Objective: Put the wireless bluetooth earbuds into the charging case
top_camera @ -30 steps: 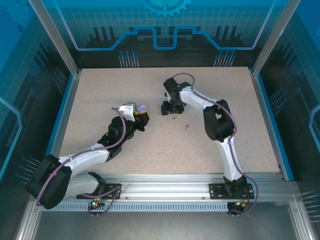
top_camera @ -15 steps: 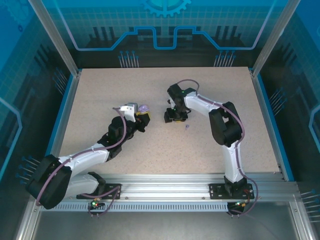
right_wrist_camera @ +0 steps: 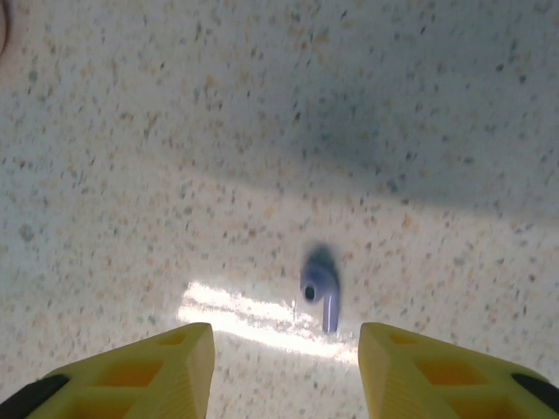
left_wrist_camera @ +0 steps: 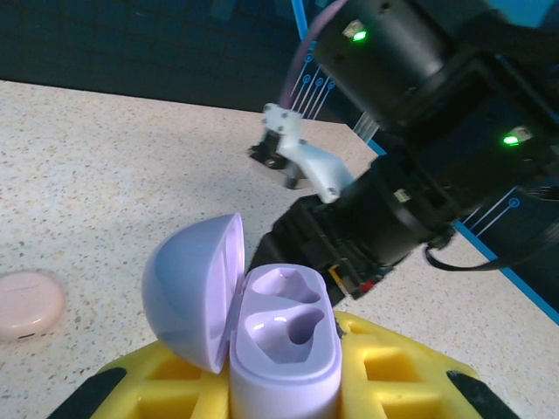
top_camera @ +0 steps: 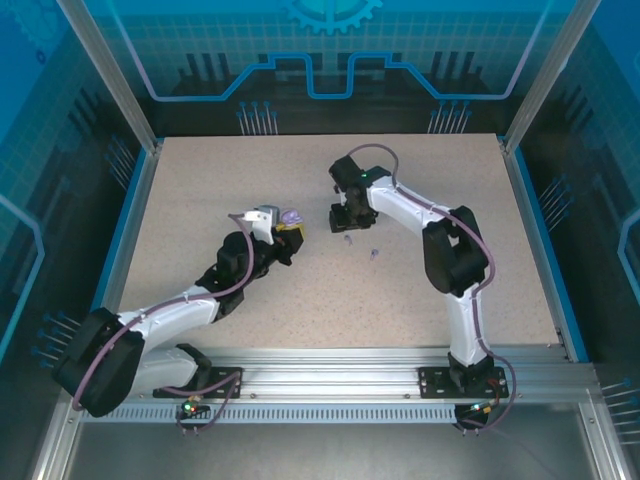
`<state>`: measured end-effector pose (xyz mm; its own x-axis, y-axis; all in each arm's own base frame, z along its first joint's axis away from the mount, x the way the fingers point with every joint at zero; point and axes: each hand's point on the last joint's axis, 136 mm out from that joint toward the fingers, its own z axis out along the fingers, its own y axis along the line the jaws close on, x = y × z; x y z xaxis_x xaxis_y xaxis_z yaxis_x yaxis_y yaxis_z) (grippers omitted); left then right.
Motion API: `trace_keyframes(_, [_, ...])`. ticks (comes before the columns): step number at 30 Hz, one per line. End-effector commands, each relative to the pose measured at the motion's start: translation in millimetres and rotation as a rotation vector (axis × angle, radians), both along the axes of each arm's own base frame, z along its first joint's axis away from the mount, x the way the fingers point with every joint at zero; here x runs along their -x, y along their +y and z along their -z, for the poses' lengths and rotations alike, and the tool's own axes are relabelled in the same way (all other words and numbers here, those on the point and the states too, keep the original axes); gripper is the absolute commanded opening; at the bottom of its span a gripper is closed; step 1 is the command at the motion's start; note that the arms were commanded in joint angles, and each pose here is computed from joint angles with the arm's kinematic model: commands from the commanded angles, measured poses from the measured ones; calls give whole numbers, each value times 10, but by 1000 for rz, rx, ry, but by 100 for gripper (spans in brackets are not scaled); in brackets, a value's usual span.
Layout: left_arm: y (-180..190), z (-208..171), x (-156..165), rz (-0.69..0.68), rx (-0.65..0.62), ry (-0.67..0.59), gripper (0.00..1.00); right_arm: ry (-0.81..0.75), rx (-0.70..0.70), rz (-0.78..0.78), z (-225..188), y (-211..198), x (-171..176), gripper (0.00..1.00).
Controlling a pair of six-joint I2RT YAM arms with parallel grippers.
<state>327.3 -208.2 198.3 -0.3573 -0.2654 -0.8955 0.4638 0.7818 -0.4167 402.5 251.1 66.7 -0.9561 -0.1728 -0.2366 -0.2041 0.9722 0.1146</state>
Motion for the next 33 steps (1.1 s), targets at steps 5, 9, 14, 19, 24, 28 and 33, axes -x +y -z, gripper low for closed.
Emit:
trace_keyframes(5, [-125,-288,2,57,22,-72,0,73,140,-98,314,-78,57,41])
trace_keyframes(9, [-130,-274,3,59,21,-65,0,82,167,-122,392,-68,77,41])
trace_keyframes(14, [-137,-256,8,66,22,-57,0,93,197,-134,487,-69,81,39])
trace_keyframes(19, [-140,-249,16,68,27,-49,0,96,216,-144,539,-68,81,36])
trace_keyframes(24, [-147,-237,25,74,28,-42,0,92,230,-143,550,-89,66,34])
trace_keyframes(28, [-151,-233,37,79,27,-38,0,90,232,-145,530,-89,60,29])
trace_keyframes(33, [-154,-229,44,83,24,-37,0,98,237,-147,550,-105,82,22])
